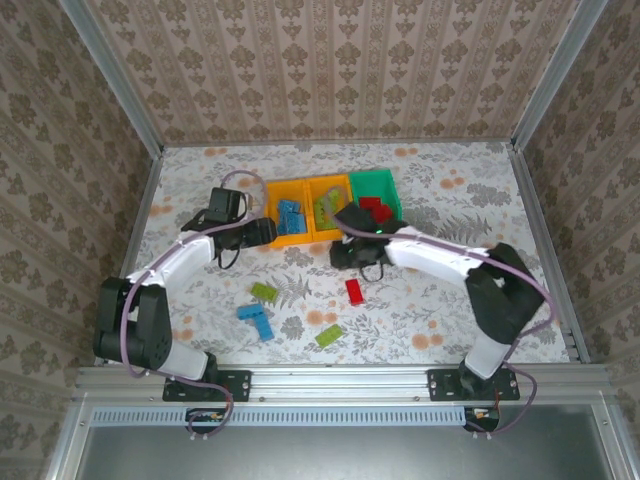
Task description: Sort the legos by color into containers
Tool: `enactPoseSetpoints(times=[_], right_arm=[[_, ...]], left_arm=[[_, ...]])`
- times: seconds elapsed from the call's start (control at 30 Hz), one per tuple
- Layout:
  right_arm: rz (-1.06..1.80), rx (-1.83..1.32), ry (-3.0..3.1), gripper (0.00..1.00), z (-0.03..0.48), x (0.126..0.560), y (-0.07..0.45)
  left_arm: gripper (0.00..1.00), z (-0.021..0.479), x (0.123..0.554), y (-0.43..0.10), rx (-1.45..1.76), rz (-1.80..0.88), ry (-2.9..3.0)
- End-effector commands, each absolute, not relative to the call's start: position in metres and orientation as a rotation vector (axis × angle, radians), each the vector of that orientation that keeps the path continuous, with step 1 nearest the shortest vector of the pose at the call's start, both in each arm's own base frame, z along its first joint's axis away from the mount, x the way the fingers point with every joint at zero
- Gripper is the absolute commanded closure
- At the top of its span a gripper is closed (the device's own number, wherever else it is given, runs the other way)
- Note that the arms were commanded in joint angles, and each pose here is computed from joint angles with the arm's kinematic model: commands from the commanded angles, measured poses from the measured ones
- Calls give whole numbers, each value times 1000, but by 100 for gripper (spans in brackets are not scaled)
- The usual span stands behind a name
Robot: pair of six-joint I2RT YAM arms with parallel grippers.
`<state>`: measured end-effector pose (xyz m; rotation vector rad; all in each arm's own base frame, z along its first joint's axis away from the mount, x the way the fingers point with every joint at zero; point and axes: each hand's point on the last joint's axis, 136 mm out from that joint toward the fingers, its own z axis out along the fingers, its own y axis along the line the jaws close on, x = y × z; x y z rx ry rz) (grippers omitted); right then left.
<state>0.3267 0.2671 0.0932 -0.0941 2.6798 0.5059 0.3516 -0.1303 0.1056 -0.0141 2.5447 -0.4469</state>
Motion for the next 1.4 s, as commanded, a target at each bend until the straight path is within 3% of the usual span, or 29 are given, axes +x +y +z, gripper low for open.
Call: enactPoseSetpoints(times=[0.0, 0.33, 0.5, 0.63, 0.77, 1.23, 1.37], right_arm=[[786, 96, 2574, 77, 116, 358, 264], [770, 408, 2494, 79, 130, 449, 189], [707, 425, 2508, 76, 129, 484, 172], [606, 434, 2534, 73, 122, 504, 156], [588, 454, 2552, 68, 114, 513, 148], [599, 431, 2571, 34, 113, 506, 150], [616, 429, 2531, 32, 127, 500, 149]], left_arm=[[20, 109, 345, -121, -32, -417, 2539], [8, 88, 309, -104, -59, -314, 2603], [0, 81, 292, -99, -43, -259, 2629], [0, 75, 282, -98, -35, -239, 2655], [0, 68, 274, -100, -19, -233, 2686], [0, 47, 241, -140, 293, -277, 2767], [0, 40, 232, -148, 379, -268, 2786]])
